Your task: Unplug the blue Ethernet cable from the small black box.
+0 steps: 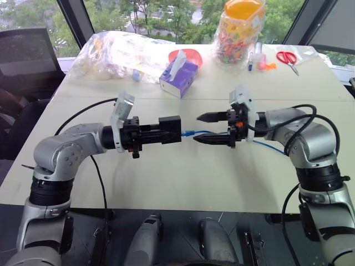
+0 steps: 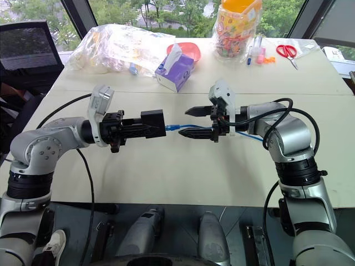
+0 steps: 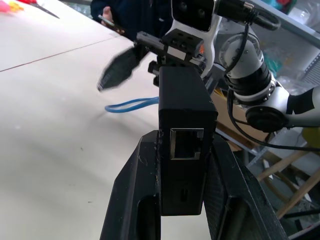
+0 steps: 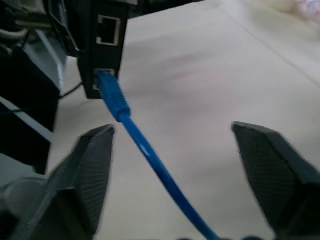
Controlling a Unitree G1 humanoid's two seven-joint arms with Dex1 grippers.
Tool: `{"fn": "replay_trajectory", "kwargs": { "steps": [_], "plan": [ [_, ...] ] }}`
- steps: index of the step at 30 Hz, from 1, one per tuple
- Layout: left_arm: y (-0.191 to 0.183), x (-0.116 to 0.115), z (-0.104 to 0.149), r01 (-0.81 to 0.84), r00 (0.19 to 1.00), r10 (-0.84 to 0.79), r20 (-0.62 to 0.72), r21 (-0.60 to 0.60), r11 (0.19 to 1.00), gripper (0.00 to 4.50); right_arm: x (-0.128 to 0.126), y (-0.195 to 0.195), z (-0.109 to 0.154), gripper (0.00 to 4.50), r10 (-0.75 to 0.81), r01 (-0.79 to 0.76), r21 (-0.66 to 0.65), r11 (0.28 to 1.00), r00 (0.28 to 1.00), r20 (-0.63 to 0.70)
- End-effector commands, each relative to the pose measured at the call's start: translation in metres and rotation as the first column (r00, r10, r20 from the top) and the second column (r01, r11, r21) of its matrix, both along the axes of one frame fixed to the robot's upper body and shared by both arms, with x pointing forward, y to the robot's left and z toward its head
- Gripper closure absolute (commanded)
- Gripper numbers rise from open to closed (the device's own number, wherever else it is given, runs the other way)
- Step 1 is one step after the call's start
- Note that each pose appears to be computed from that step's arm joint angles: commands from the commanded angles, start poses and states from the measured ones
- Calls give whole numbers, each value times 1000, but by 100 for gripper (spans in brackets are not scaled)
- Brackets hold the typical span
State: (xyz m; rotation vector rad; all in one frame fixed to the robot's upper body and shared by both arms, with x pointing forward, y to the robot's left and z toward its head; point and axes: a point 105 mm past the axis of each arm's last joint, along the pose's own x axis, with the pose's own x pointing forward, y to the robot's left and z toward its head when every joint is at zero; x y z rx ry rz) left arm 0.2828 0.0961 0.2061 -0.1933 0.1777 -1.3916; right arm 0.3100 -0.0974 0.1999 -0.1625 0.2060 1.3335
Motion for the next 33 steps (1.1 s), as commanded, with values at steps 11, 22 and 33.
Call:
{"fn": "replay_trajectory", "kwargs": {
  "steps": [11,22,33],
  "plan": [
    [3,-2,15,6,998,-6,59,-1,1000,399,-27,17,13,262,127,-122,52,991,987,-103],
    [-1,-5,13,24,997,-25,68,3,1000,399,-25,26,22,262,126,-115,100,988,985,-119],
    [-2,-7,10,28,997,-29,72,18,999,399,-23,27,23,262,124,-113,95,989,985,-116]
  ]
}}
